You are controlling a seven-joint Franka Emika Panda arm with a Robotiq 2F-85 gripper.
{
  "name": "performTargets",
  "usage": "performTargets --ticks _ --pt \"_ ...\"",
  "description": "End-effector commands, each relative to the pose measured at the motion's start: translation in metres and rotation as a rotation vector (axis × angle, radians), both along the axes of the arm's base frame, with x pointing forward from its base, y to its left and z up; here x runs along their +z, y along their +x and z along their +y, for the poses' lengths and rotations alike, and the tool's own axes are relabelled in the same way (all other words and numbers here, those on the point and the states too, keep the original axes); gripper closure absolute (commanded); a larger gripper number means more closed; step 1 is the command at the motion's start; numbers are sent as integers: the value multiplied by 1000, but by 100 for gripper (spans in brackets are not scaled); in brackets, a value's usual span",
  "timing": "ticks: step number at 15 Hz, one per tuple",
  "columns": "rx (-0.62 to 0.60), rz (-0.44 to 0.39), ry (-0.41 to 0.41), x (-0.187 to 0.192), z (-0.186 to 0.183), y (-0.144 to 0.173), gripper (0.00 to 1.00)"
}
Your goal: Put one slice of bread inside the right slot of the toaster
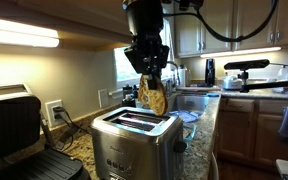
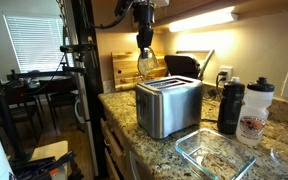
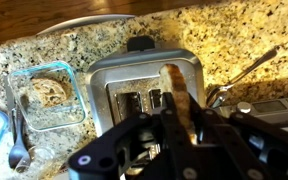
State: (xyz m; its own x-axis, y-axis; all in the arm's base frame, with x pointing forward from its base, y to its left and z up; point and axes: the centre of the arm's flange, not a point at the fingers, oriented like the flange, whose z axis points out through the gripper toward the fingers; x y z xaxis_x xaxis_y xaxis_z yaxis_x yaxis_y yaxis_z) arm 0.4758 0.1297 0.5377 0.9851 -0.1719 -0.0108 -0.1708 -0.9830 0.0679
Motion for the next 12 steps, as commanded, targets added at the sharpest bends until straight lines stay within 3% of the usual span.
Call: performTargets --ticks 1,12 --pt "-40 -1 -19 1 11 -28 93" --pt "-91 -3 -35 -1 -15 -14 93"
